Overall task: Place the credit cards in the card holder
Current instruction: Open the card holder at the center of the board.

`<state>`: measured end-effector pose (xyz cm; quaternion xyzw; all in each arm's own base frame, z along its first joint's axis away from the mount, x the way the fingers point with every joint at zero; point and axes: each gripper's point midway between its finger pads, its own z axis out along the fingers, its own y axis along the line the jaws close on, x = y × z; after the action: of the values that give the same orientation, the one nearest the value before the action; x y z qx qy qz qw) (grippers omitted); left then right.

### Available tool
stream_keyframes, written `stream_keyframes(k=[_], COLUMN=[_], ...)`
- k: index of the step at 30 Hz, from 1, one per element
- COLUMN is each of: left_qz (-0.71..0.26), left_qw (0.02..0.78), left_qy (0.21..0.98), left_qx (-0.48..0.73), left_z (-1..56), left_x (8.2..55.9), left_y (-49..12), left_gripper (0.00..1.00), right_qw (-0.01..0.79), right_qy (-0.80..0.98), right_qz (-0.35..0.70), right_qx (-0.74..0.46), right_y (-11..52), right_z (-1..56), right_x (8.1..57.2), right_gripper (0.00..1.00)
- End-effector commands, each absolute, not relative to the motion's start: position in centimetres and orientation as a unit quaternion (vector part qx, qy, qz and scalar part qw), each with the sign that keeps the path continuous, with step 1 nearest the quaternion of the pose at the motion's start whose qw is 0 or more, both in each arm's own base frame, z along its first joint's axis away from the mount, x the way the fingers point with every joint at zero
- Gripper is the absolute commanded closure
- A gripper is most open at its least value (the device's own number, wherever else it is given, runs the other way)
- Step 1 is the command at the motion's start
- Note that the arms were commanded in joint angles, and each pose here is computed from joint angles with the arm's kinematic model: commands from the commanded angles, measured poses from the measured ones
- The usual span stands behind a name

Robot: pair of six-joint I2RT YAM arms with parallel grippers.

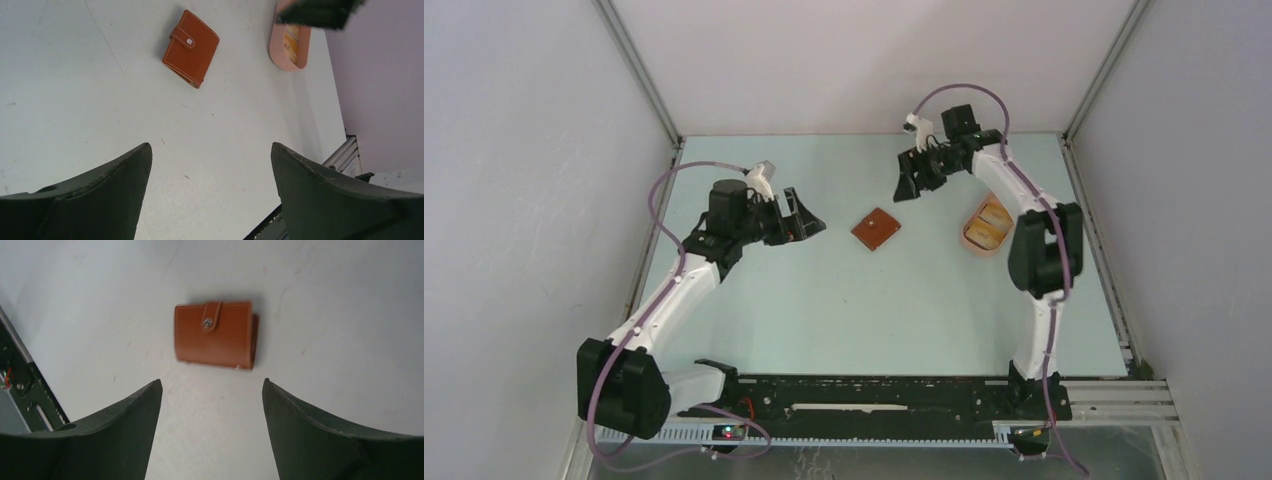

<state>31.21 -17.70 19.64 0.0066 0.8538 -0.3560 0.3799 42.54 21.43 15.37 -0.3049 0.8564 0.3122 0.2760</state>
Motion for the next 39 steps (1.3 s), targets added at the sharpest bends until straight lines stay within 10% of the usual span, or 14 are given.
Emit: stream_keyframes(k=[1, 28, 39], left_qz=[-0.384, -0.408, -0.417], left_qw=[0.406, 0.363, 0.348], left_qy=[0.829, 0.838, 0.840], left_qx=[0.021, 0.018, 0.016], left_z=[23.3, 21.9, 21.4], left_x=[31.7, 31.6, 31.6], left_y=[-18.4, -19.4, -19.8], left_gripper=[0.07, 0.16, 0.21], right_qw=[0.193, 0.082, 0.053], right_qy=[0.880, 0.896, 0.896], right_qz=[0.343, 0.387, 0.400], right_qx=[-0.265, -0.202, -0.184], right_y=[22.8, 25.4, 25.8], right_z=[13.0, 4.4, 2.9], right_x=[44.1, 45.1, 44.3], right_gripper=[0.20, 0.41, 0.64])
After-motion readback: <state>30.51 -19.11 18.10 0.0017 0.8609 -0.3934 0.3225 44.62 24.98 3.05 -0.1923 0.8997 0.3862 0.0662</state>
